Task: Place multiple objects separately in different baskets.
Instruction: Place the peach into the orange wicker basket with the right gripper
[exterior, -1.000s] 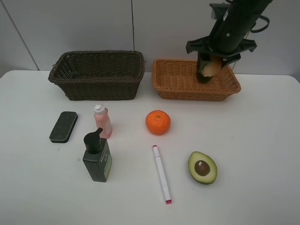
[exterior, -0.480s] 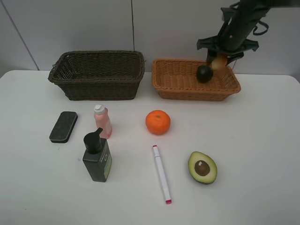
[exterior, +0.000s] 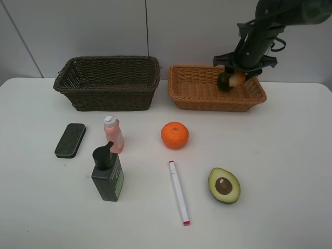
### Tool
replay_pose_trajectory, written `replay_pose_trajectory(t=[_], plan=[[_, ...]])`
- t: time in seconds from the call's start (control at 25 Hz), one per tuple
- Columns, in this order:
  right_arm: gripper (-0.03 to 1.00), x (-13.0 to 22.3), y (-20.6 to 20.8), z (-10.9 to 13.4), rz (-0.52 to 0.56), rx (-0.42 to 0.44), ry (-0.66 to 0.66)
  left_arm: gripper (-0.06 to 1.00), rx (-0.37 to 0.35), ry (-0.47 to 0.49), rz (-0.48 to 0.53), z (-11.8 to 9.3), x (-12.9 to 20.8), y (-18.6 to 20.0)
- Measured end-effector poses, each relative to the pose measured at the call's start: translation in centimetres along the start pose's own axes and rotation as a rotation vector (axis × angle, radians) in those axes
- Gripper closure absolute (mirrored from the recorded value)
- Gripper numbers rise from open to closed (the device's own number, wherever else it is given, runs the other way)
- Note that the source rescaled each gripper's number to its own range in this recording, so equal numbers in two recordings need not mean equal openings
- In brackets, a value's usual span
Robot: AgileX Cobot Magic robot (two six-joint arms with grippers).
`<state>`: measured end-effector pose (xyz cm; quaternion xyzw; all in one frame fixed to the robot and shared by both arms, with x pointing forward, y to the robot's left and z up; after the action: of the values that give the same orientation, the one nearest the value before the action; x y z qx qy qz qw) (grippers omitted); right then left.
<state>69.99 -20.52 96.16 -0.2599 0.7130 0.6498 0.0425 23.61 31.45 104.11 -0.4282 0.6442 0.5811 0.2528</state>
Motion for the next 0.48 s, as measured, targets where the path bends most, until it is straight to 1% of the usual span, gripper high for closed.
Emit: replay_pose_trajectory(t=[0.16, 0.2, 0.24, 0.28, 0.36, 0.48], plan=[[0.40, 0.00, 0.00, -0.01, 0.000, 0.001, 0.032, -0.05, 0.000, 0.000, 0.000, 0.00, 0.00, 0.00], [0.29, 0.00, 0.00, -0.01, 0.000, 0.001, 0.039, -0.05, 0.000, 0.000, 0.000, 0.00, 0.00, 0.00], [0.16, 0.00, 0.00, -0.01, 0.000, 0.001, 0.048, -0.05, 0.000, 0.000, 0.000, 0.00, 0.00, 0.00], [0.09, 0.00, 0.00, -0.01, 0.000, 0.001, 0.053, -0.05, 0.000, 0.000, 0.000, 0.00, 0.00, 0.00], [0.02, 0.00, 0.00, -0.01, 0.000, 0.001, 0.054, -0.05, 0.000, 0.000, 0.000, 0.00, 0.00, 0.00], [-0.01, 0.08, 0.00, 0.00, 0.008, 0.000, 0.053, -0.05, 0.000, 0.000, 0.000, 0.00, 0.00, 0.00]])
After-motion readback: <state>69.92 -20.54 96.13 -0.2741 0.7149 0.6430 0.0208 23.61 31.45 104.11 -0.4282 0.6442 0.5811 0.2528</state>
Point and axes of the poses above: a point on each arm's last joint axis where the gripper is mounted, y pointing back along that axis away from the gripper, z along the wrist's bending axis when the last joint is at zero, x = y × z, the point moved 1 cm from there along -y, pointing out along that axis toward the gripper, and after that the axes turned 15 degrees about y, right-handed, at the moved point
